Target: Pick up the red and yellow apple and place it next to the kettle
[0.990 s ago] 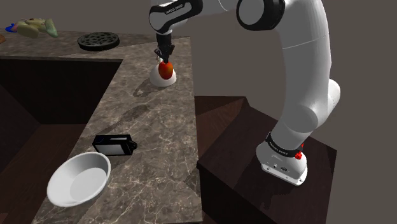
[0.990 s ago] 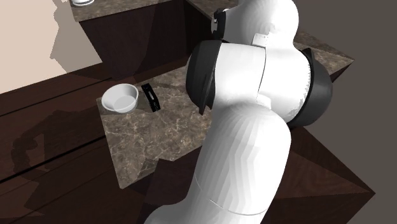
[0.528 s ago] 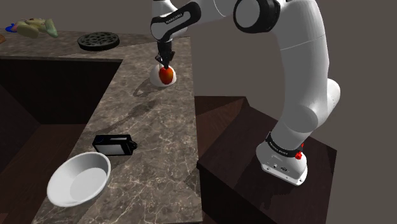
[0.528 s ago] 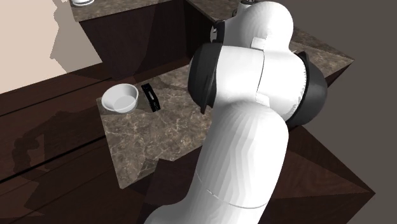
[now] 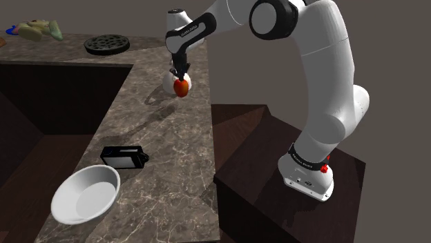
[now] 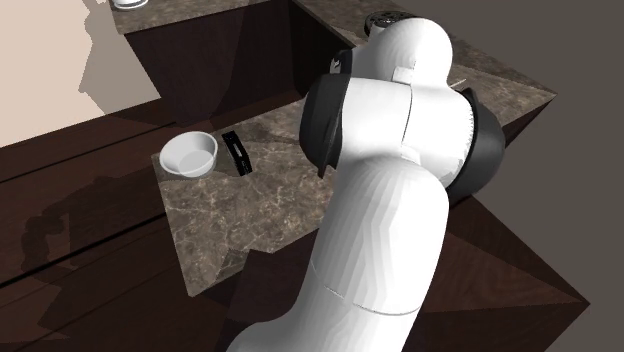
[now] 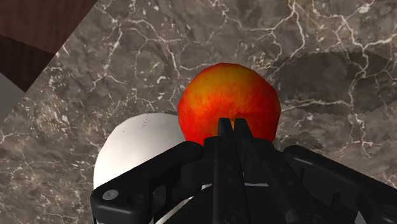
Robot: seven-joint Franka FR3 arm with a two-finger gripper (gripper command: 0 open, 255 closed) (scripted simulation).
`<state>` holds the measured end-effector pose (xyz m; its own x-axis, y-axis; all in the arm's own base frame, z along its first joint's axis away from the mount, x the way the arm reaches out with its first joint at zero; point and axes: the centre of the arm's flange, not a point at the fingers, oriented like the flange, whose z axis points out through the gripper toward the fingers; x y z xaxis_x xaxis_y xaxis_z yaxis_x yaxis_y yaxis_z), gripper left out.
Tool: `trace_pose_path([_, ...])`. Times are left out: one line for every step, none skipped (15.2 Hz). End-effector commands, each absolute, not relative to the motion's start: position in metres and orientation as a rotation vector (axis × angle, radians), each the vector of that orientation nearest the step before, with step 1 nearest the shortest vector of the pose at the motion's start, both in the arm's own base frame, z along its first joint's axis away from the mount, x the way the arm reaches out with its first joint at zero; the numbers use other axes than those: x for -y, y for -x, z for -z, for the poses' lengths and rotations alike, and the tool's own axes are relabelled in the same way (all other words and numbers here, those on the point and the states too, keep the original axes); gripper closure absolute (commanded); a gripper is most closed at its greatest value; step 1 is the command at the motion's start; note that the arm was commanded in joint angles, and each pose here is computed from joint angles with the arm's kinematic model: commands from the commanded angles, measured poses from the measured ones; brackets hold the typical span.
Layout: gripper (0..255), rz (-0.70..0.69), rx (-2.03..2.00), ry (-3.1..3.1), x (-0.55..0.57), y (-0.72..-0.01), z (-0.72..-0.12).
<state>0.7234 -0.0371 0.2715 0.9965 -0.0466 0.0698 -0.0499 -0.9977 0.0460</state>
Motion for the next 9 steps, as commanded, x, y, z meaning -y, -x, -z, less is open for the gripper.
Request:
trace_pose_path([255, -0.107, 0.075, -3.091, 0.037, -0.724, -0.261])
trace_pose_path([255, -0.107, 0.075, -3.091, 0.037, -0.724, -0.256])
trace_pose_path([255, -0.107, 0.075, -3.091, 0.037, -0.724, -0.251])
trace_pose_path([255, -0.107, 0.075, -3.091, 0.037, -0.724, -0.245])
trace_pose_path([255, -0.107, 0.075, -3.091, 0.037, -0.724, -0.238])
trace_pose_path([255, -0.107, 0.075, -3.091, 0.037, -0.724, -0.238])
trace_pose_path([255, -0.107, 0.075, -3.091, 0.037, -0.724, -0.238])
trace_pose_path([255, -0.107, 0.075, -3.091, 0.037, -0.724, -0.238])
trace_pose_path([255, -0.107, 0.075, -3.091, 0.037, -0.724, -0.238])
